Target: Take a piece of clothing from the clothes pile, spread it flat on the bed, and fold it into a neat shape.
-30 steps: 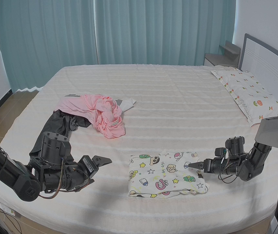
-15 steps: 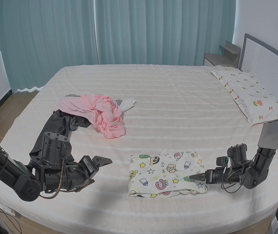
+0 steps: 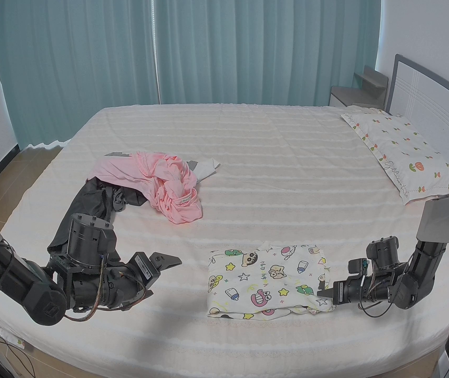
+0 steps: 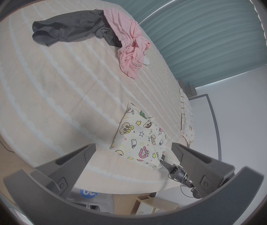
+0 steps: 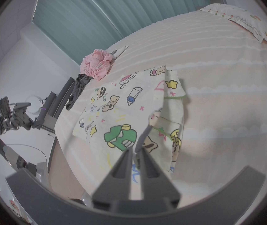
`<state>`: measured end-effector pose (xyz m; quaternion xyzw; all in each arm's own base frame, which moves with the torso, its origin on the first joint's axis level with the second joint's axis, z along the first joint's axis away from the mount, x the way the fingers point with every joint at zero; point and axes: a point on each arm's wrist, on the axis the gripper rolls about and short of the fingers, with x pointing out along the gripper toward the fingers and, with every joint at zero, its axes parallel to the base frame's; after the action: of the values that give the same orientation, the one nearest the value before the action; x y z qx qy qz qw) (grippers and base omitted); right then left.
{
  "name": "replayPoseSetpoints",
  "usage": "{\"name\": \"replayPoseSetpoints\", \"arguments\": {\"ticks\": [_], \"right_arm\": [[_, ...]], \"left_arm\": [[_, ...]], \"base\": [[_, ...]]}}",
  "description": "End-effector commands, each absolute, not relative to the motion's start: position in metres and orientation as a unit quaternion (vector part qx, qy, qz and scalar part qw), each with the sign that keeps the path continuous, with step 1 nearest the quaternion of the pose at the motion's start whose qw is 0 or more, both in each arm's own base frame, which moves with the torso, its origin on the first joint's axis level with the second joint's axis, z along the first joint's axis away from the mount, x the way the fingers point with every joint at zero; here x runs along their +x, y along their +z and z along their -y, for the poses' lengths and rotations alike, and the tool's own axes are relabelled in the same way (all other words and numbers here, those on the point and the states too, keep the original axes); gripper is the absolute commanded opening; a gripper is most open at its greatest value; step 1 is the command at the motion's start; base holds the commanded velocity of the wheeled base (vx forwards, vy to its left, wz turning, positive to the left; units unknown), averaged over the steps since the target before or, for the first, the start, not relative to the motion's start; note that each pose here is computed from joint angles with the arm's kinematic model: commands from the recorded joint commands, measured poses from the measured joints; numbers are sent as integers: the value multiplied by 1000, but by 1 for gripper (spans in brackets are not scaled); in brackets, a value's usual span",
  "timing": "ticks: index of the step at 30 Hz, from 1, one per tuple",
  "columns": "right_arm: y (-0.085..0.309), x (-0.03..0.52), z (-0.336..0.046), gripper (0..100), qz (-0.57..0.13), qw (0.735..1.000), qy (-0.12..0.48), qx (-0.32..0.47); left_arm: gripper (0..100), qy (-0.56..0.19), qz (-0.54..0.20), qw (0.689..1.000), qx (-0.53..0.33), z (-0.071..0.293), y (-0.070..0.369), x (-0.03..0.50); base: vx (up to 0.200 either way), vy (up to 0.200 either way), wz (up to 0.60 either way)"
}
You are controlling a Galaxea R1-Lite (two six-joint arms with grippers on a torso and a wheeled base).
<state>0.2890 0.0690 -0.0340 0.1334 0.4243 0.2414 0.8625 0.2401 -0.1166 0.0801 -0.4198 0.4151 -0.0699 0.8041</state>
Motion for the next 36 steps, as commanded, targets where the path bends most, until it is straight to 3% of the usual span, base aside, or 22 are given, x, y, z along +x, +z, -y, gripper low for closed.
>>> {"name": "replayPoseSetpoints", "arguments": {"ticks": [1,16,27,28,36], "right_arm": [[-36,284,-63,0,-431,861,238,125],[-30,277,-48,0,-479,840,242,75],[-29,276,-49,0,-481,839,243,73],[-30,276,-49,100,-484,838,243,71],[-25,276,-47,100,-473,843,249,61]], "left_arm": [[100,-69,-416,804,-420,117,80,240],[100,-69,-416,804,-420,117,80,240],[100,-67,-417,804,-419,117,78,241],[100,-67,-417,804,-418,117,78,241],[100,-64,-396,815,-419,119,85,246]], "base": [[0,0,0],[0,0,0],[0,0,0],[0,0,0],[0,0,0]]}}
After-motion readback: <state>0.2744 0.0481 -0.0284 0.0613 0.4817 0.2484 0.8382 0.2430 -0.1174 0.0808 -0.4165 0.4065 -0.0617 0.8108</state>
